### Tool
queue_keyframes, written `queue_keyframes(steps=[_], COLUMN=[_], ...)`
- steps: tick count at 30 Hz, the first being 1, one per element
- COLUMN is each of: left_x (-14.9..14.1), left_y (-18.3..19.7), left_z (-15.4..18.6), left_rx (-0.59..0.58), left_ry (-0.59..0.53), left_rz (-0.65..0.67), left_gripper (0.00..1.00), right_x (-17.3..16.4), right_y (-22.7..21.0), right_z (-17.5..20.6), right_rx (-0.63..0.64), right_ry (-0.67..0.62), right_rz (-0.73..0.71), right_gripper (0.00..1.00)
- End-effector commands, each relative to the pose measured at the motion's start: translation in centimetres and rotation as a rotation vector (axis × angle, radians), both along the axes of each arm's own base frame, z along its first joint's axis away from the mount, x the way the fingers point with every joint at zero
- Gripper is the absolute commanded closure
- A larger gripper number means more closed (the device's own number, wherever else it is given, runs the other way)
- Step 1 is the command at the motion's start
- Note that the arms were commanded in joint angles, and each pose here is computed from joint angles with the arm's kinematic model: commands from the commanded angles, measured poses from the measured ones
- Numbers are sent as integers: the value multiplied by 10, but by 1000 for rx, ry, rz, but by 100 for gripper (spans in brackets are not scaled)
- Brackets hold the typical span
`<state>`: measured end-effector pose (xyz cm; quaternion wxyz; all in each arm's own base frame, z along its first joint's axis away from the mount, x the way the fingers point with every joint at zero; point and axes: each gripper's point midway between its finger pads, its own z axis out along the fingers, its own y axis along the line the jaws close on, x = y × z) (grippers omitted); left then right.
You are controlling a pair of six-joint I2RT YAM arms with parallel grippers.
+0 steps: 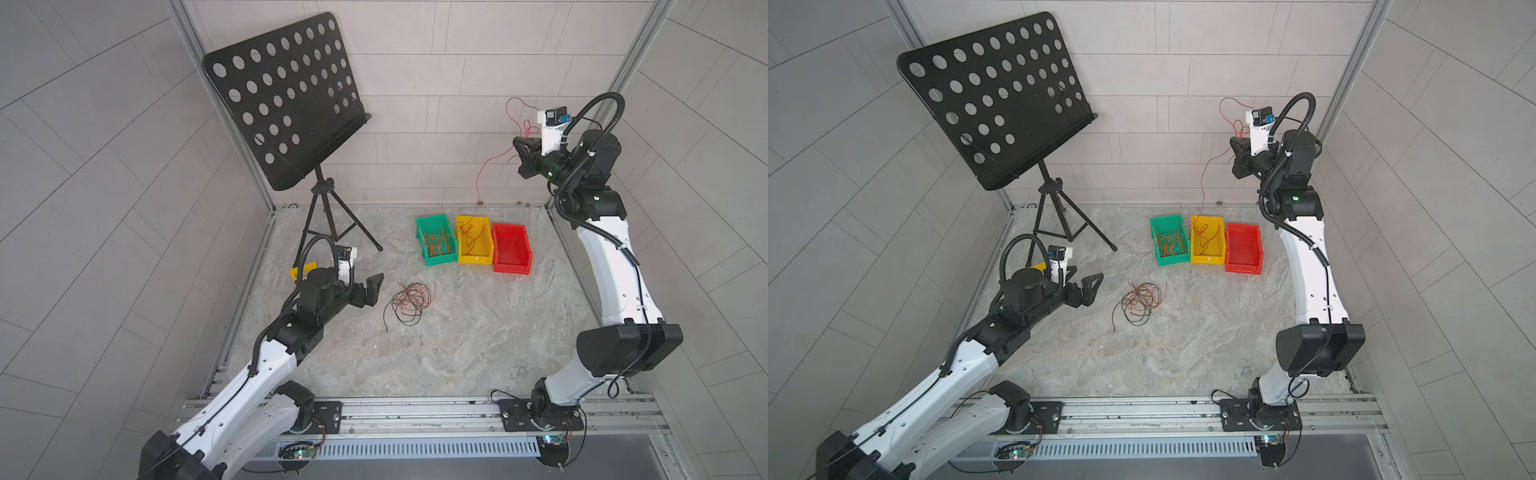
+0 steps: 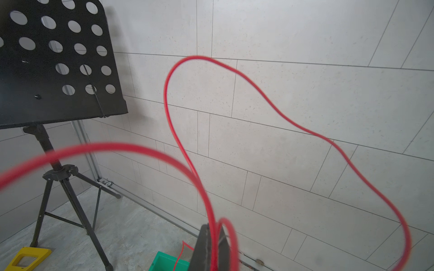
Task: Untangle and sort cables by color
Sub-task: Place the cable in the bin.
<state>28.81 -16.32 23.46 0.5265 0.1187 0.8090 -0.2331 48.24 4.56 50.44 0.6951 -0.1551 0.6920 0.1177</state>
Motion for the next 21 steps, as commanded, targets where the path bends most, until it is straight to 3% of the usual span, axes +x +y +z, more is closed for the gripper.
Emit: queue_keyframes(steps=[1,14,21], left_x=[4,8,8], left_y=[3,2,0], left_z=[14,11,11], left_rx=[12,28,25], left_ry=[-38,-29,-27], left_rz=[11,10,3], left_gripper=[2,2,2], right_x=[-1,6,13], right_y=[-3,-17,-21], right_z=[13,29,-2], right_rx=[-15,-2,-12], right_ry=[-33,-54,9], right_rz=[-9,-39,-53], right_gripper=[100,100,100])
